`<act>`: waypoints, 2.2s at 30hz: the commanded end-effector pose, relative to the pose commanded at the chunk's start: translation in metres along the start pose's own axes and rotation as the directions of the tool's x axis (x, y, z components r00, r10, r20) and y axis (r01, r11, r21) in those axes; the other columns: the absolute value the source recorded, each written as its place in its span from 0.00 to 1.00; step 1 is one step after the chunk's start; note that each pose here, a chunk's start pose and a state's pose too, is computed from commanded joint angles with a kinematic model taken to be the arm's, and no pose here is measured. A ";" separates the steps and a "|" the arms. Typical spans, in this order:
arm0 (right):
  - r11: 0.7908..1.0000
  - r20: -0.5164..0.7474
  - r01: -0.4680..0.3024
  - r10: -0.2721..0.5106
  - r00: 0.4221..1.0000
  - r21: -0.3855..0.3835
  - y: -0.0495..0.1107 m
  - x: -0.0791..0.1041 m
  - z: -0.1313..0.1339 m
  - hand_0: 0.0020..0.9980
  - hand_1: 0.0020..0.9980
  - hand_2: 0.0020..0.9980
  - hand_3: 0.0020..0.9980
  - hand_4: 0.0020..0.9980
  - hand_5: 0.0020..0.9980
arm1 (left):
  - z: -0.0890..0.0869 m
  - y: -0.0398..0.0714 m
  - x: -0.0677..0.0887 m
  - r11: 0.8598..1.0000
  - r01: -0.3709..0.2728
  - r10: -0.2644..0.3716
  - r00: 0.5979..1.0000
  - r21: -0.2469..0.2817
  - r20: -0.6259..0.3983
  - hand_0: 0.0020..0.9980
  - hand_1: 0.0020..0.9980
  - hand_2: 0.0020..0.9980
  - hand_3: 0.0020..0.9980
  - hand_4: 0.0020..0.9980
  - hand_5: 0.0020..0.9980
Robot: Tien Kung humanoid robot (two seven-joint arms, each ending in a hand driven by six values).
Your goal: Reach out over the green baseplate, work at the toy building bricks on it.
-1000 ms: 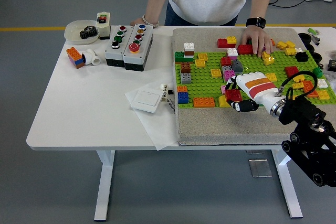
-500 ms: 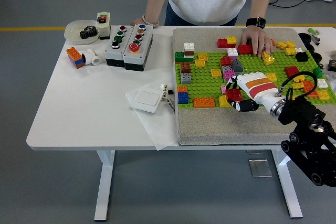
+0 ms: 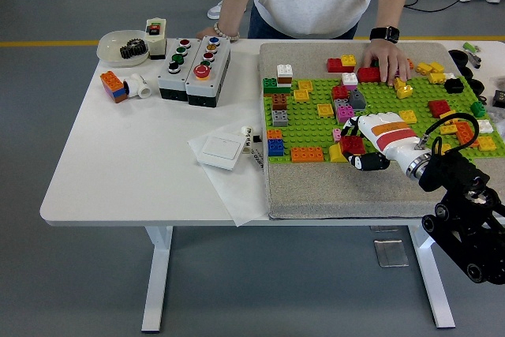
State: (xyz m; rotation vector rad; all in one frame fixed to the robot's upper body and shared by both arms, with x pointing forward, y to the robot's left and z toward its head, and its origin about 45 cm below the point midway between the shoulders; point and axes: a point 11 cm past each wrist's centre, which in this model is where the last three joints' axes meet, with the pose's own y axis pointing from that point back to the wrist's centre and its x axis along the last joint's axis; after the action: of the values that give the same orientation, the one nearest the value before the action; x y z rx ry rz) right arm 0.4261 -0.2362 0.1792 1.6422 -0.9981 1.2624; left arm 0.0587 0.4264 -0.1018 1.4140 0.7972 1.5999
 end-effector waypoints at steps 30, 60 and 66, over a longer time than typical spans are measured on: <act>1.000 -0.002 -0.023 0.023 1.000 0.010 0.002 0.003 0.002 0.61 0.67 0.75 0.84 0.97 0.27 | -0.005 0.000 -0.001 1.000 0.000 0.000 1.000 0.010 0.008 0.80 0.82 0.83 0.65 0.66 0.64; 0.966 0.077 -0.258 0.258 0.963 -0.007 0.025 0.041 0.000 0.50 0.51 0.55 0.52 0.69 0.24 | -0.007 0.000 0.000 1.000 -0.001 0.001 1.000 0.016 0.003 0.80 0.81 0.83 0.65 0.66 0.64; 0.966 0.088 -0.260 0.260 0.962 -0.018 0.026 0.041 0.002 0.49 0.51 0.55 0.51 0.69 0.25 | -0.007 0.000 -0.001 1.000 0.000 0.000 1.000 0.015 0.003 0.80 0.81 0.83 0.65 0.66 0.64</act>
State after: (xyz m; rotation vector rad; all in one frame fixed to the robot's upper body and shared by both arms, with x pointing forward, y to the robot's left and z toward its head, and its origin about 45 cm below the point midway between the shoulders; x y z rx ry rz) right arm 0.4107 -0.2518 0.2228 1.6125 -1.3060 1.3631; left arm 0.0522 0.4258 -0.1032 1.4263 0.8092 1.5949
